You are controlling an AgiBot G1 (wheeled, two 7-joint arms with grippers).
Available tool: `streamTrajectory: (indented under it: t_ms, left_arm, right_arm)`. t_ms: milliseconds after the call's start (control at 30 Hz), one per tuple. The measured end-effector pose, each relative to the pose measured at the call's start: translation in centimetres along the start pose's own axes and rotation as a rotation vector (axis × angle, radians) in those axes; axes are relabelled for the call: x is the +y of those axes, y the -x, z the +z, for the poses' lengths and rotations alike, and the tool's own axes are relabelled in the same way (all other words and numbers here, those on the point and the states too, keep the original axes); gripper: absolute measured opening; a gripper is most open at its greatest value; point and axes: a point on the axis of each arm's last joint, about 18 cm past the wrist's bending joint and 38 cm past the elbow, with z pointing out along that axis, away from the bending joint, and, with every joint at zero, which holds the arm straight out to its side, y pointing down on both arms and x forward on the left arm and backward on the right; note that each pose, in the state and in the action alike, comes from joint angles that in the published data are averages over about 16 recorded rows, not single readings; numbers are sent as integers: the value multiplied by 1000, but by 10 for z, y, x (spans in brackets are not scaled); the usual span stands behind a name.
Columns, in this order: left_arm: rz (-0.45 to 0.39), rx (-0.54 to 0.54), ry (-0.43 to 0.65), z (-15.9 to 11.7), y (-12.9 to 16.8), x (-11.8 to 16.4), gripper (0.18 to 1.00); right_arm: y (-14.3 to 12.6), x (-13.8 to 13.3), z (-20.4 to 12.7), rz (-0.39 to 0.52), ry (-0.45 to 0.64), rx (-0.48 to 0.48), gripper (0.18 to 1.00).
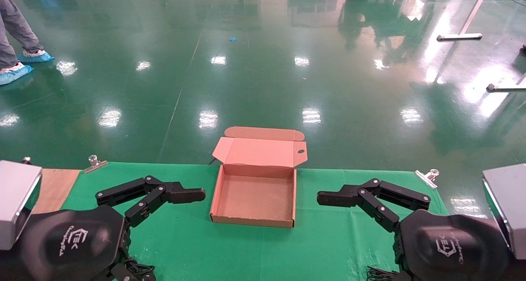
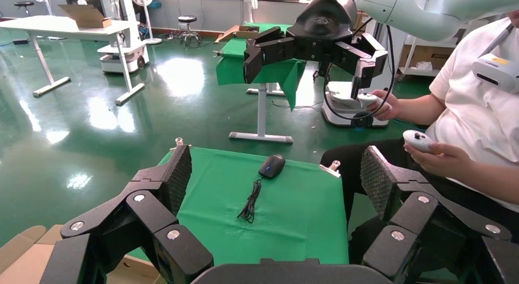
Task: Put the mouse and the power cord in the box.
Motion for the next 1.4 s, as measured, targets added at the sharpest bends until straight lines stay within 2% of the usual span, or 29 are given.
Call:
streamTrajectory:
  t_ms: [267, 500, 733, 1067, 1233, 1400]
  left_arm:
    - [-28, -4, 31, -5, 2, 15, 1001]
    - [-48, -1, 135, -11, 6, 43, 1001]
    - [-15, 22, 355, -18, 14, 80, 1001]
    - [96, 46, 698, -42, 42, 124, 1001]
    - [150, 39, 811, -52, 63, 138, 1001]
    - [194, 35, 891, -58, 83, 152, 1001]
  right_arm:
    - [0, 10, 3, -15, 99, -24, 1001]
    - [-5, 27, 4, -63, 290, -54, 1001]
    - [-20, 47, 0, -179, 572, -83, 1001]
    - [-53, 73, -12, -343, 981, -130, 1001]
    - [-64, 89, -15, -376, 1103, -148, 1001]
    - [-75, 110, -16, -389, 1165, -147, 1001]
